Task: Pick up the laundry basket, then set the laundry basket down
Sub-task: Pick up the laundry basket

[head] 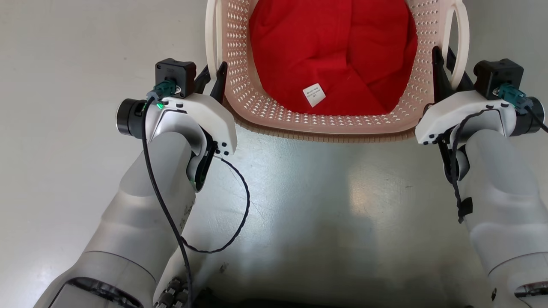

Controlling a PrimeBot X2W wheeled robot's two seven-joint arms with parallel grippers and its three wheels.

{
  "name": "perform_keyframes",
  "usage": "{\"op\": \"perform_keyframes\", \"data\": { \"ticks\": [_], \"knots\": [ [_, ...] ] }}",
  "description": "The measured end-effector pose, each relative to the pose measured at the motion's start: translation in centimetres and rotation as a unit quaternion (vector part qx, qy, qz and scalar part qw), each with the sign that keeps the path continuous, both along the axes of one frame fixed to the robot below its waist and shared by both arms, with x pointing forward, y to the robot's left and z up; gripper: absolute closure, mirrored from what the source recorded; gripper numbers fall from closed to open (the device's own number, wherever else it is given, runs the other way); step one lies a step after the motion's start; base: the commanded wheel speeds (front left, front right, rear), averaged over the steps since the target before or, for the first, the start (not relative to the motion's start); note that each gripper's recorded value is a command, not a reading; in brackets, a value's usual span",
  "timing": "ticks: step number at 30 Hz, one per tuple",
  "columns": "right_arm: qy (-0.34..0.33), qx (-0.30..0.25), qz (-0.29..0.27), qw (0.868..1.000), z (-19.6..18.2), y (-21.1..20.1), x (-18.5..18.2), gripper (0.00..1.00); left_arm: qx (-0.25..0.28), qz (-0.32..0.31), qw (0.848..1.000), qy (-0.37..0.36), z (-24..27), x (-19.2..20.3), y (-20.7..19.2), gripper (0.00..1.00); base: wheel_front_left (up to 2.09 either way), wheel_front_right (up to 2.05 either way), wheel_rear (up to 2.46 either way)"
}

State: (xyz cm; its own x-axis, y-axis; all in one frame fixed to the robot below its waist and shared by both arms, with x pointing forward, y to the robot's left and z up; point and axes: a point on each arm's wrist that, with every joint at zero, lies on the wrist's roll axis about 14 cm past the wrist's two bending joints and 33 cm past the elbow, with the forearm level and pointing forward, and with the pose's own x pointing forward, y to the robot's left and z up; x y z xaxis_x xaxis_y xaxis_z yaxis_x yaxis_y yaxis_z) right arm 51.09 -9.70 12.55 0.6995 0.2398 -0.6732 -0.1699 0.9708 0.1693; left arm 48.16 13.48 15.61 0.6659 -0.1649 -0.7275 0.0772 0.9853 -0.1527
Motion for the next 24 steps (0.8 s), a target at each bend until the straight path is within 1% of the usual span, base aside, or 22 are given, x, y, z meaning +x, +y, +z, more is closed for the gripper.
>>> {"op": "perform_keyframes", "data": {
  "ticks": [7, 15, 24],
  "knots": [
    [-0.003, -0.001, 0.011, 1.0, 1.5, 0.4, 0.0, 1.0, 0.007, 0.016, 1.0, -0.013, 1.7, 0.5, 0.4, 1.0, 0.0, 0.0, 0.0],
    [-0.008, -0.003, 0.021, 1.0, 4.1, 0.4, -0.3, 1.0, 0.004, 0.041, 0.999, -0.01, 3.3, -1.1, 0.7, 1.0, 0.0, 0.0, 0.0],
    [0.014, 0.003, 0.02, 1.0, 6.7, 0.2, -3.8, 1.0, -0.001, 0.063, 0.998, -0.012, 5.8, -3.6, 0.7, 1.0, 0.0, 0.0, 0.0]
  ]
}}
